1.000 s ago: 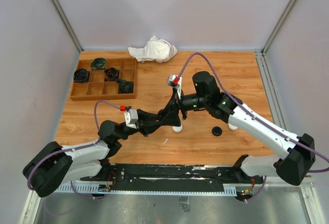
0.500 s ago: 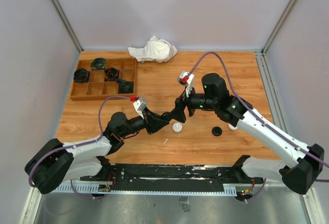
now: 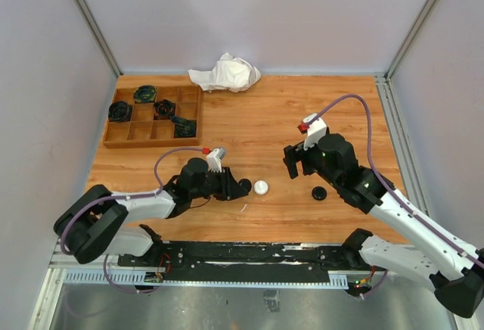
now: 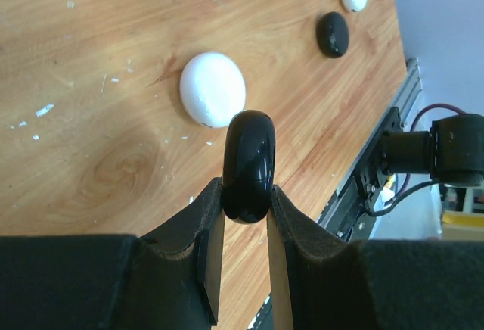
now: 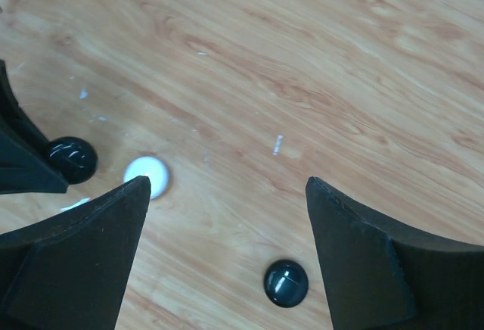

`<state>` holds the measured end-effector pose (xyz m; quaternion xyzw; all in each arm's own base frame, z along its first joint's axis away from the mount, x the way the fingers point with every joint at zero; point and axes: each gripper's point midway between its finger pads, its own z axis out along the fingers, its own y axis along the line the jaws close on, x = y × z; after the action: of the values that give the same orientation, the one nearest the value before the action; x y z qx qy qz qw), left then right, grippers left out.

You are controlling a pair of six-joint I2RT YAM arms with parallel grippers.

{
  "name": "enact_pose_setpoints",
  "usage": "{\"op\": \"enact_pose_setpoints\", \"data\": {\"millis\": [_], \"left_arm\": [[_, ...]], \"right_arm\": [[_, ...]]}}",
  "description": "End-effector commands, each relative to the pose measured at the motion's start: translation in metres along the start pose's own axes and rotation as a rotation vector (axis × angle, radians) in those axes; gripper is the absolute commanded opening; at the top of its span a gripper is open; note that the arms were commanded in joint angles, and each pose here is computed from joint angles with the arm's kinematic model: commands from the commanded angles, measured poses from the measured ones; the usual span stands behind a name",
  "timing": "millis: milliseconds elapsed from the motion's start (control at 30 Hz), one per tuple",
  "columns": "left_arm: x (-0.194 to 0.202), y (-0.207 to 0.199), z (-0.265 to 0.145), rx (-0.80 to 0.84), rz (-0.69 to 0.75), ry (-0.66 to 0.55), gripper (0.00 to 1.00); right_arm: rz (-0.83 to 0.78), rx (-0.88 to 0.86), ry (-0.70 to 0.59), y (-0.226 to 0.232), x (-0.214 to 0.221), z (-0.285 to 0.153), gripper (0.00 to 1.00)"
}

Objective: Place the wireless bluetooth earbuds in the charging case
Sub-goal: Place the charging case at the center of the board.

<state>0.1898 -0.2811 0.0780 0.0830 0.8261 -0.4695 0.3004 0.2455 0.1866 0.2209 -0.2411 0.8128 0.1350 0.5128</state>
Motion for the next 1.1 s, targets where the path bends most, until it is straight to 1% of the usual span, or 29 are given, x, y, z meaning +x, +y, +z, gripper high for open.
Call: {"op": "enact_pose_setpoints", "data": {"millis": [0, 167, 267, 433, 600, 667, 767, 800, 933, 1000, 1067], "left_arm": [[0.001, 0.003, 0.014, -0.039, -0.140, 0.043, 0.07], [0.010, 0.016, 0.029, -0.086, -0.200, 0.092, 0.13], [0.016, 0.022, 0.034, -0.107, -0.232, 0.115, 0.20], [0.020, 0.033, 0.035, -0.158, -0.248, 0.119, 0.40], [0.017, 0.045, 0.025, -0.248, -0.206, 0.104, 0.57], [0.014, 0.051, 0.019, -0.292, -0.182, 0.087, 0.66], [0.003, 0.055, 0.008, -0.342, -0.147, 0.047, 0.84], [-0.002, 0.057, 0.003, -0.359, -0.136, 0.029, 0.86], [-0.027, 0.065, -0.023, -0.450, -0.104, -0.049, 0.90], [-0.046, 0.061, -0.040, -0.492, -0.063, -0.101, 0.91], [-0.069, 0.053, -0.061, -0.541, -0.009, -0.168, 0.95]], "right_arm": [[0.017, 0.211, -0.042, -0.040, 0.004, -0.012, 0.85], [0.024, 0.229, -0.058, -0.044, 0.009, -0.016, 0.85], [0.019, 0.237, -0.067, -0.046, 0.007, -0.017, 0.86], [0.003, 0.257, -0.069, -0.051, 0.007, -0.020, 0.86], [0.000, 0.298, -0.069, -0.058, 0.009, -0.027, 0.88], [0.003, 0.320, -0.074, -0.063, 0.008, -0.032, 0.89], [0.007, 0.369, -0.080, -0.072, 0.006, -0.042, 0.94], [0.008, 0.383, -0.081, -0.075, 0.005, -0.046, 0.95], [0.004, 0.414, -0.084, -0.082, 0.007, -0.061, 1.00], [0.011, 0.429, -0.109, -0.087, 0.006, -0.071, 0.99], [0.017, 0.454, -0.123, -0.092, 0.007, -0.081, 0.99]]}}
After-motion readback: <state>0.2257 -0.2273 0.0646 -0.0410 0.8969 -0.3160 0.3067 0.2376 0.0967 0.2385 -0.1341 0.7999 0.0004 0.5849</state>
